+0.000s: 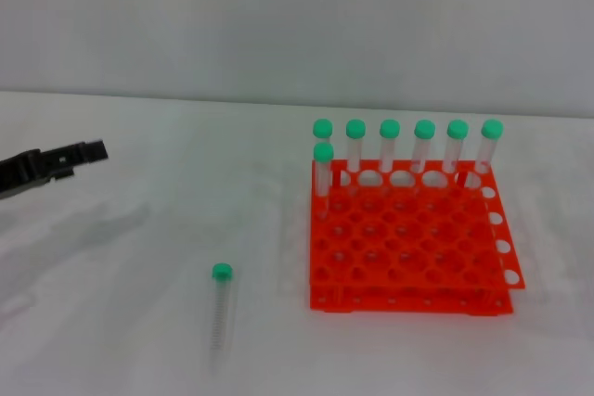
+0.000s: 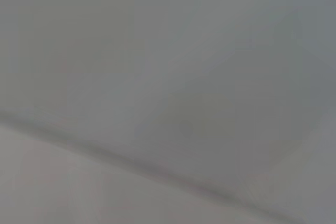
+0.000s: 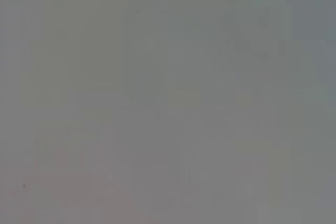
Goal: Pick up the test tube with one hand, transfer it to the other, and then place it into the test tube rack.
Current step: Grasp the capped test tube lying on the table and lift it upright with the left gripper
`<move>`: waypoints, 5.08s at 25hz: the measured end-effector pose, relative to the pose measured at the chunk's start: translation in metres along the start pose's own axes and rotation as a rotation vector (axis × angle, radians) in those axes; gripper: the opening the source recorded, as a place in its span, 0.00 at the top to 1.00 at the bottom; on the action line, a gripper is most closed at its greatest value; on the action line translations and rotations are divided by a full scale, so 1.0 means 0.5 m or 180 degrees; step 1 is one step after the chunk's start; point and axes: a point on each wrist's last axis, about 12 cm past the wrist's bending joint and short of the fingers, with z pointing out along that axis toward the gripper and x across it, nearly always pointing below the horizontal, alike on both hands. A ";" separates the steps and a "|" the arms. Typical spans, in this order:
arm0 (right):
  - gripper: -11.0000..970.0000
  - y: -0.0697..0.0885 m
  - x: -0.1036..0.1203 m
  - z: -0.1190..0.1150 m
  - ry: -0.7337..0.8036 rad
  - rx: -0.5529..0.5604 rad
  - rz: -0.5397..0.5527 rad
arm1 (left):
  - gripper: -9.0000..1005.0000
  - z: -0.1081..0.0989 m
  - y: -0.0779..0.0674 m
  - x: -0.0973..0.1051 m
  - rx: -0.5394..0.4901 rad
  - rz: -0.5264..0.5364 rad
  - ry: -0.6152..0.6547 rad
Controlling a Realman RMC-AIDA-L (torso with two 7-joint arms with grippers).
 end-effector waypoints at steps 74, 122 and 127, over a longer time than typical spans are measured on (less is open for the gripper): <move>0.28 0.010 -0.025 0.033 -0.0154 -0.0095 -0.0366 | 0.16 0.282 -0.302 -0.020 -0.1241 -0.0353 0.3812; 0.30 0.016 -0.029 0.038 -0.0181 -0.0139 -0.0404 | 0.41 0.295 -0.254 0.039 -0.1517 -0.0174 0.3685; 0.30 0.016 -0.032 0.041 -0.0191 -0.0147 -0.0410 | 0.42 0.298 -0.249 0.038 -0.1526 -0.0156 0.3598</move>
